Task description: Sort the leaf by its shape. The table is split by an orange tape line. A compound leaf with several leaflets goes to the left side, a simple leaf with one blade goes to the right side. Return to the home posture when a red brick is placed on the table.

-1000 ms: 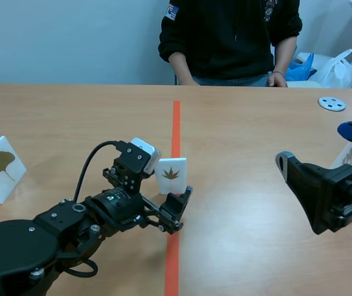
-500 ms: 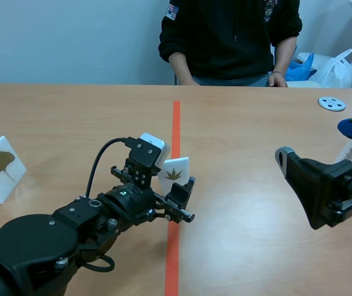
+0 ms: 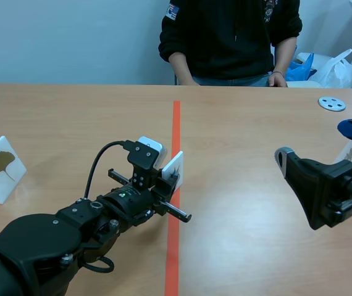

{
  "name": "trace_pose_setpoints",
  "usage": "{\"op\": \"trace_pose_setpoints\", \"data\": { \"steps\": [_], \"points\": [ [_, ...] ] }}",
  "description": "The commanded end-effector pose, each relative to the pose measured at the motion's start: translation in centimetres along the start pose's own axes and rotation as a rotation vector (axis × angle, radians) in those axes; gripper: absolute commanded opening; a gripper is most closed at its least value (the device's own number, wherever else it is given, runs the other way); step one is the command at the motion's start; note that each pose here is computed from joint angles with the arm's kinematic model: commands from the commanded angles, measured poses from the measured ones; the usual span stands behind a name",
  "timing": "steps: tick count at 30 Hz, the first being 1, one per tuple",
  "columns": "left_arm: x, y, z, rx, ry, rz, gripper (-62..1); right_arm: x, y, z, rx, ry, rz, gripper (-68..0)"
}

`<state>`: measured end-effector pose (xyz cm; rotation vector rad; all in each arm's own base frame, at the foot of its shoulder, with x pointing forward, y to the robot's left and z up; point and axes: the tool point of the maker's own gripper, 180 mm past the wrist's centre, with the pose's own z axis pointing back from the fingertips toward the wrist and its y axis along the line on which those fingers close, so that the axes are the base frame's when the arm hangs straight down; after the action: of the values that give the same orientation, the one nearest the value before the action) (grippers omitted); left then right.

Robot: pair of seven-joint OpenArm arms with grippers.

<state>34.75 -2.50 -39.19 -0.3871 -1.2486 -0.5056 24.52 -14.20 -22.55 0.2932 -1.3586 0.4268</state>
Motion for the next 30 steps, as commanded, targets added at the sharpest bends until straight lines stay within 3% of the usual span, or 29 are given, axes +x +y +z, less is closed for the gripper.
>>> {"op": "trace_pose_setpoints", "data": {
  "steps": [1,9,14,22,30],
  "points": [
    [1.5,0.0,-0.4,-0.004,-0.043,0.002,-55.4,0.7,-0.2,-0.2,-0.001,-0.028,0.004,0.4],
    [2.7,0.6,-0.2,0.015,-0.033,0.076,-55.2,0.7,-0.2,-0.2,-0.001,-0.028,0.004,0.4],
    [4.2,2.7,1.0,0.057,-0.039,0.099,-55.2,0.7,-0.2,-0.2,-0.001,-0.028,0.004,0.4],
    [4.8,6.7,5.4,0.163,-0.043,0.124,-55.2,0.7,-0.2,-0.2,-0.001,-0.028,0.004,0.4],
    [5.2,9.2,10.6,0.272,-0.073,0.134,-55.2,0.7,-0.2,-0.2,-0.001,-0.028,0.004,0.4]
  ]
}}
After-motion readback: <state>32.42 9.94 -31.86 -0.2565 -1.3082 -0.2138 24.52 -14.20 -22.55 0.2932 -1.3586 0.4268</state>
